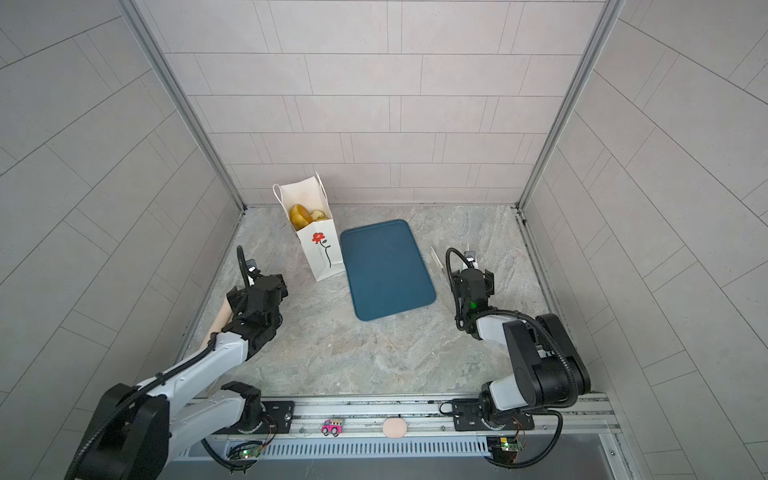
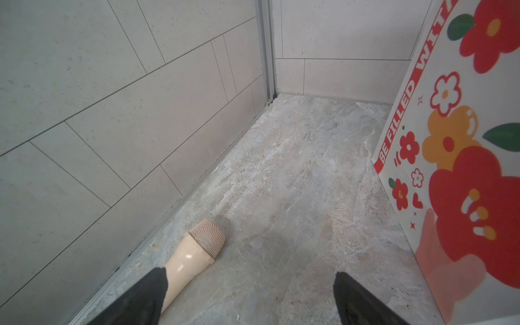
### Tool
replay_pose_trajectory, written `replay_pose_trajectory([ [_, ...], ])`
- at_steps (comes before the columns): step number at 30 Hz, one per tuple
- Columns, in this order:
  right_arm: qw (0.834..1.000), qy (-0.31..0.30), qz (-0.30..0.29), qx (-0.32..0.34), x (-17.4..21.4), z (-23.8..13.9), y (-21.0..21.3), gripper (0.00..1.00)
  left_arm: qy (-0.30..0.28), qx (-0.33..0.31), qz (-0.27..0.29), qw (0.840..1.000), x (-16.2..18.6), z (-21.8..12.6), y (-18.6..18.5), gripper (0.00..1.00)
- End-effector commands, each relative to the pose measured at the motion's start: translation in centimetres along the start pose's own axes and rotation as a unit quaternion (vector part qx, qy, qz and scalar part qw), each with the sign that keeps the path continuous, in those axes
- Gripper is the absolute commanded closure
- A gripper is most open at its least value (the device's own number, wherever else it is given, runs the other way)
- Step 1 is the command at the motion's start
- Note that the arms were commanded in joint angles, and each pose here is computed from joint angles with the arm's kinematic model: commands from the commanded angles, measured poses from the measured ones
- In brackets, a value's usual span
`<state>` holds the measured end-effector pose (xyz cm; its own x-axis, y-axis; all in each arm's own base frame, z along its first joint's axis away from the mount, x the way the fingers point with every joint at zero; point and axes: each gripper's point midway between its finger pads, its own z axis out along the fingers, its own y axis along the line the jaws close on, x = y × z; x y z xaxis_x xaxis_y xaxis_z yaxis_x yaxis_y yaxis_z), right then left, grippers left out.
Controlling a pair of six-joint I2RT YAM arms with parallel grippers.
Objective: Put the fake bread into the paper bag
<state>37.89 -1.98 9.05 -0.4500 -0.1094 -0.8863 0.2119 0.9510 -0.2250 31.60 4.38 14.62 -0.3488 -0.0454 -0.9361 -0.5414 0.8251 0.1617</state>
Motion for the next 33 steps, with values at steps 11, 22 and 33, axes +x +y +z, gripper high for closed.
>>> replay_pose_trajectory([
  [11,1.000,0.002,0.027,-0.010,-0.1,1.4,-0.7,0.07,-0.064,0.026,0.031,0.997,0.9,4.8,-3.7,0.00],
  [22,1.000,0.002,0.028,-0.010,-0.1,1.4,-0.8,0.00,-0.028,0.098,-0.014,0.995,2.4,6.7,-3.9,0.00],
  [33,1.000,0.001,0.029,-0.010,-0.2,1.4,-0.7,0.00,-0.017,0.083,-0.001,0.996,2.6,7.6,-4.0,0.00],
])
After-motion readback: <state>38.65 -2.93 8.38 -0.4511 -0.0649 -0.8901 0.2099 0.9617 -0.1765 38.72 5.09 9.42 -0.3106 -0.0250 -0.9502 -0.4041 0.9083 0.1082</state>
